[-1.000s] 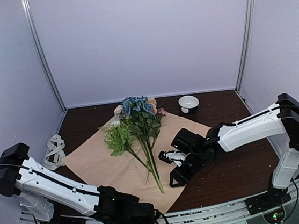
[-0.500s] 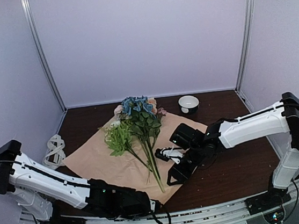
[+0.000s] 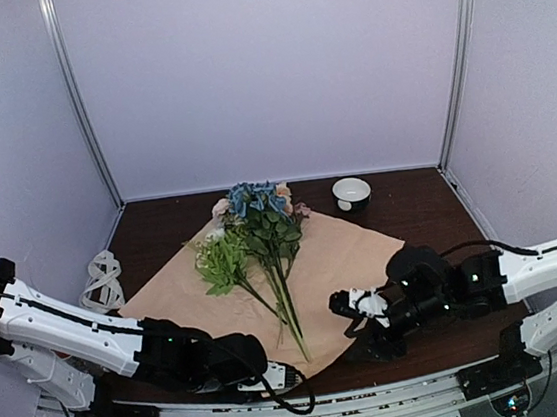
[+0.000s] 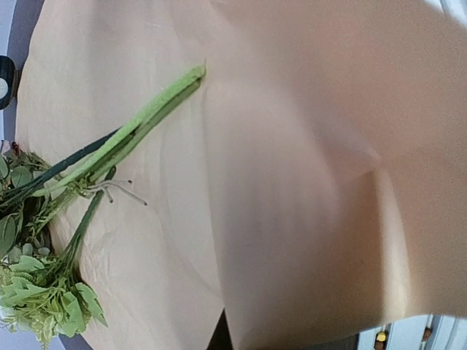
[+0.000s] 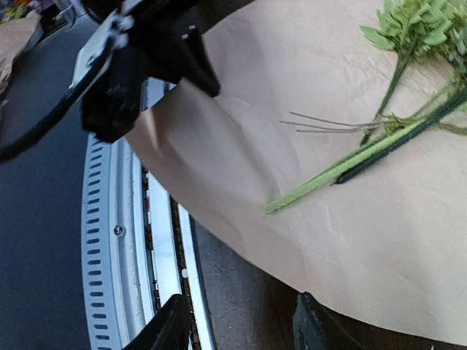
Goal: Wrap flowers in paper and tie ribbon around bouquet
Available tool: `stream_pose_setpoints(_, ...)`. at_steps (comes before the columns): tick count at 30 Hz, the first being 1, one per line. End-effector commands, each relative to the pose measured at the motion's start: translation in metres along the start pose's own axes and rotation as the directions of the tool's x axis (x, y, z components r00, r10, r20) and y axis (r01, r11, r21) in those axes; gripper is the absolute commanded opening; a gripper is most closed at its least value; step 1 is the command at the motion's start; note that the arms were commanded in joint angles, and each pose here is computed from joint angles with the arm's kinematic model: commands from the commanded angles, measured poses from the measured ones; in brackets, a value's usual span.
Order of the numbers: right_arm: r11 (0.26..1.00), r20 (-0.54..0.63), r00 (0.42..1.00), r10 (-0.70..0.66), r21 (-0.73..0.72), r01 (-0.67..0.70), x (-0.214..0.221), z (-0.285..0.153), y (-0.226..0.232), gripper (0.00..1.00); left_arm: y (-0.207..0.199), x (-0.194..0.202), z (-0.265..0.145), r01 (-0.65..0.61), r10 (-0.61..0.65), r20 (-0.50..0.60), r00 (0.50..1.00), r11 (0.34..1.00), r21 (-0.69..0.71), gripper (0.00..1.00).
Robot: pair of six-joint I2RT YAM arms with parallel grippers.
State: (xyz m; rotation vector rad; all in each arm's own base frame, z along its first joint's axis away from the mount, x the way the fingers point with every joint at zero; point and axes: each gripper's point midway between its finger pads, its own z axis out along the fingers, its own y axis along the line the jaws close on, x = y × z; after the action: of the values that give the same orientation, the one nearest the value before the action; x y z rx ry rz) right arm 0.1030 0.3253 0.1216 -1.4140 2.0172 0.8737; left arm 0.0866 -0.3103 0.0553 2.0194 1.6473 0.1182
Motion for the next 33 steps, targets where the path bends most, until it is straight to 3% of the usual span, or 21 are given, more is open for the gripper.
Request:
stream_pose_setpoints(1,0.895,0.239,0.864,-0.444,0.071,0.441,-0.021,-0.007,0.031,0.50,-0.001,-0.009,-0.009,0.027,-0.030,0.073,0.997,0.999,0.043,0.00)
stream_pose_setpoints(3,0.807,0.296,0.752,-0.589,0.161,0.568,-0.029,-0.007,0.038,0.53,-0.002,-0.010,-0.009,0.029,-0.032,0.071,0.997,0.998,0.052,0.00)
stream_pose_setpoints(5,0.751,0.271,0.701,-0.660,0.193,0.632,-0.023,0.003,0.035,0.56,-0.003,-0.009,-0.008,0.027,-0.031,0.067,0.997,0.998,0.055,0.00)
stream_pose_setpoints(9,0.686,0.141,0.672,-0.727,0.100,0.721,-0.003,0.034,0.038,0.59,-0.004,-0.009,-0.008,0.027,-0.031,0.066,0.997,0.998,0.065,0.00)
stream_pose_setpoints(14,0.588,0.067,0.584,-0.809,0.063,0.807,0.027,0.051,0.040,0.61,-0.007,-0.005,-0.005,0.025,-0.029,0.047,0.998,0.996,0.081,0.00)
stream_pose_setpoints(20,0.569,0.028,0.573,-0.819,0.173,0.804,0.021,0.069,0.028,0.57,-0.012,-0.002,-0.004,0.021,-0.025,0.038,0.999,0.994,0.106,0.00)
stream_pose_setpoints(22,0.560,0.028,0.566,-0.824,0.191,0.806,0.015,0.075,0.028,0.47,-0.014,-0.004,-0.006,0.026,-0.033,0.049,0.998,0.992,0.126,0.00)
stream_pose_setpoints(24,0.557,0.022,0.563,-0.826,0.187,0.809,0.015,0.080,0.028,0.20,-0.015,-0.004,-0.009,0.036,-0.044,0.057,0.997,0.990,0.137,0.00)
stream_pose_setpoints(26,0.550,0.018,0.557,-0.830,0.188,0.813,0.016,0.080,0.028,0.01,-0.014,-0.004,-0.012,0.044,-0.053,0.066,0.996,0.989,0.138,0.00)
stream_pose_setpoints(28,0.545,0.001,0.554,-0.833,0.183,0.819,0.019,0.079,0.026,0.00,-0.015,-0.003,-0.012,0.050,-0.059,0.066,0.996,0.989,0.142,0.00)
stream_pose_setpoints(29,0.543,-0.012,0.553,-0.833,0.177,0.821,0.021,0.079,0.025,0.00,-0.014,-0.003,-0.012,0.058,-0.067,0.064,0.996,0.989,0.138,0.04)
stream_pose_setpoints(32,0.548,-0.048,0.563,-0.825,0.174,0.818,0.023,0.077,0.021,0.00,-0.010,-0.004,-0.016,0.088,-0.094,0.039,0.995,0.987,0.132,0.56)
stream_pose_setpoints(33,0.551,-0.056,0.566,-0.822,0.170,0.817,0.024,0.075,0.020,0.00,-0.012,-0.006,-0.019,0.088,-0.094,0.033,0.995,0.984,0.154,0.65)
